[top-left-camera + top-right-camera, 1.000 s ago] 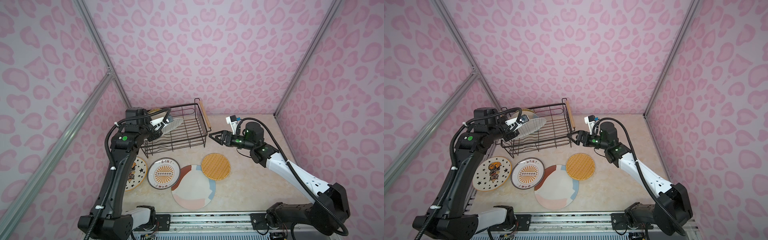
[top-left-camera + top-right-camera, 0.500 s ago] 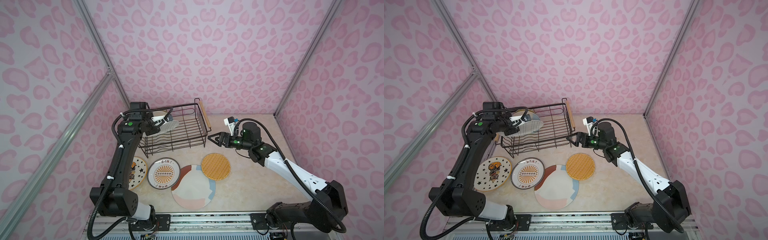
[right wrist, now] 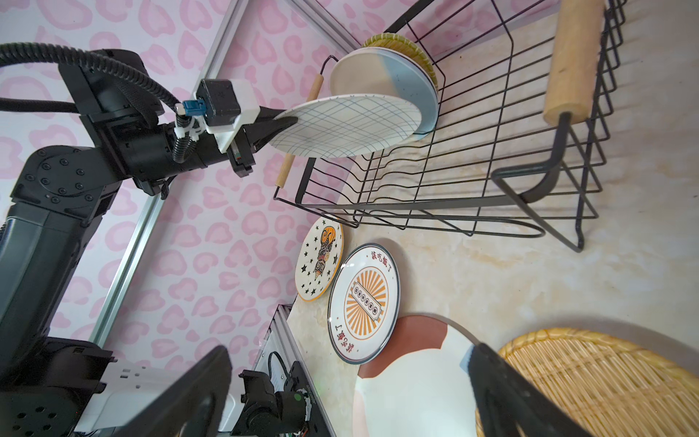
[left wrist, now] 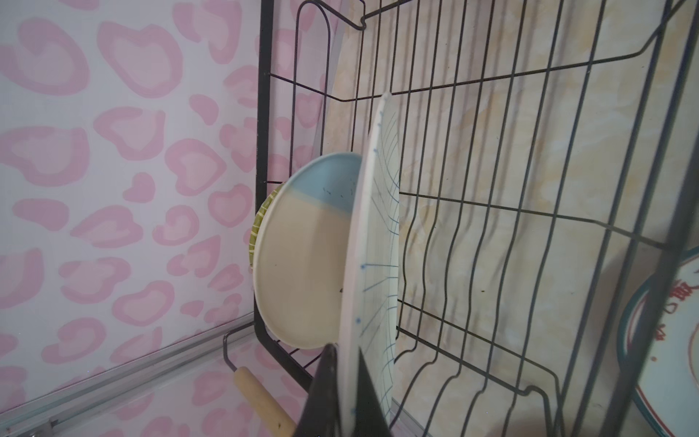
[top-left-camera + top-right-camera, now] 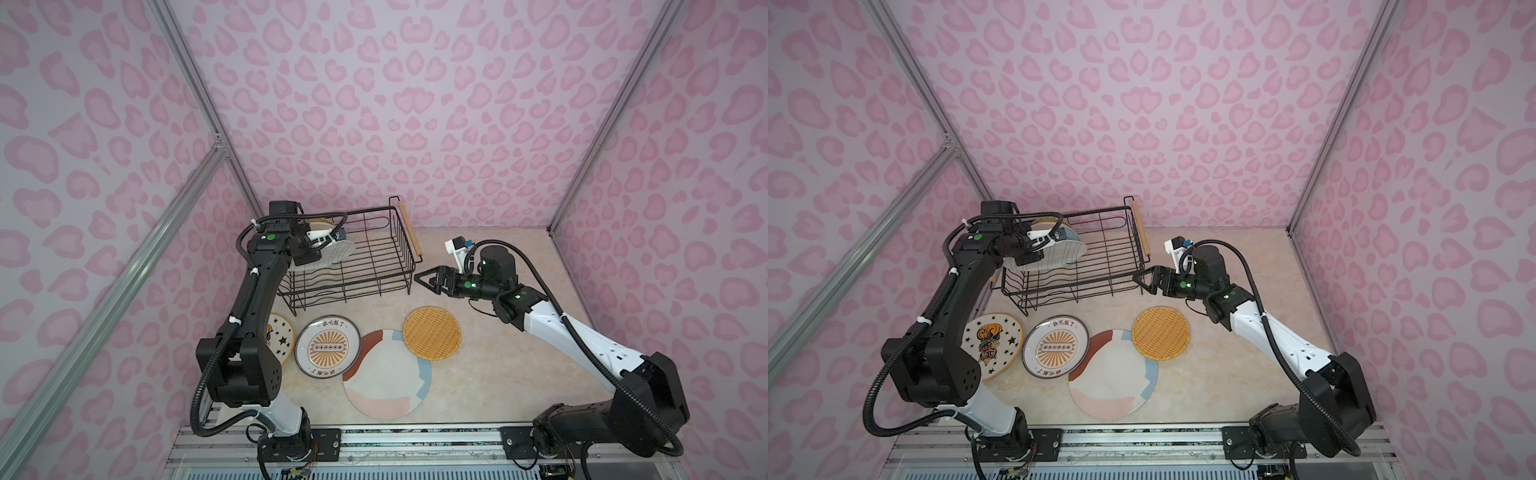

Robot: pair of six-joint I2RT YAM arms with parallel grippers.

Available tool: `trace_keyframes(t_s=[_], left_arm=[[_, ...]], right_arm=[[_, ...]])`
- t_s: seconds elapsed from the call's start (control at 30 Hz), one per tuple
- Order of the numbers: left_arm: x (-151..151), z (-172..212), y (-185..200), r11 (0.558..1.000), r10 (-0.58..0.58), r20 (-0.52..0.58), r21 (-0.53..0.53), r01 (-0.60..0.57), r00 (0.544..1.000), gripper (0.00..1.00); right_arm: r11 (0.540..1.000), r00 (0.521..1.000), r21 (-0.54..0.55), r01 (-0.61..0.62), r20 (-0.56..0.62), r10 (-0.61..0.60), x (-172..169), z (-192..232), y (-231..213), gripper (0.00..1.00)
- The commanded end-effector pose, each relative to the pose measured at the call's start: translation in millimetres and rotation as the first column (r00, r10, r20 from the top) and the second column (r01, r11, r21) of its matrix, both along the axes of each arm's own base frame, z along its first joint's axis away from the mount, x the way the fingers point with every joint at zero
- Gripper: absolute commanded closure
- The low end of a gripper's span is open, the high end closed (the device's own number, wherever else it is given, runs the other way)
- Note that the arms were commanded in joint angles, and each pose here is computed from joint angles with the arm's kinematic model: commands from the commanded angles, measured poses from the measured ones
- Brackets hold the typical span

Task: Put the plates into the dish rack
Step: 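Lower the plaid plate upright into the rack beside the cream-and-blue plate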

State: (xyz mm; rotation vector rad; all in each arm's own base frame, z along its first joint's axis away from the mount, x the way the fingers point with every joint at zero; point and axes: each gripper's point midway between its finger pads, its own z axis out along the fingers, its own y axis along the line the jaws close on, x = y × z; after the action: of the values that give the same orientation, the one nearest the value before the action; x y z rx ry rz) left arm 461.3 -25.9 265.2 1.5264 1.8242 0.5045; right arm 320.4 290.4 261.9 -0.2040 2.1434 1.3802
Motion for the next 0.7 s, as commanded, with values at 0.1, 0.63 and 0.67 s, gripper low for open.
trace_keyframes(t_s=[0.1,0.63,0.67], left_arm=[[24.0,7.8,4.4,1.0,0.003,0.078,0.028,-0.005,0.997,0.96],[12.9,10.3,3.9,0.999,-0.009,0.077,0.032,0.006,0.997,0.96],[11.9,14.3,3.4,1.0,-0.008,0.086,0.029,0.006,0.996,0.96]], right_arm=[[1.0,1.0,0.012,-0.014,-0.01,0.014,0.9,-7.0,3.1,0.03],[1.0,0.999,0.018,-0.009,-0.032,0.009,9.9,-16.9,2.6,0.03],[1.0,0.999,0.02,-0.011,-0.032,0.011,9.9,-16.8,3.0,0.03]])
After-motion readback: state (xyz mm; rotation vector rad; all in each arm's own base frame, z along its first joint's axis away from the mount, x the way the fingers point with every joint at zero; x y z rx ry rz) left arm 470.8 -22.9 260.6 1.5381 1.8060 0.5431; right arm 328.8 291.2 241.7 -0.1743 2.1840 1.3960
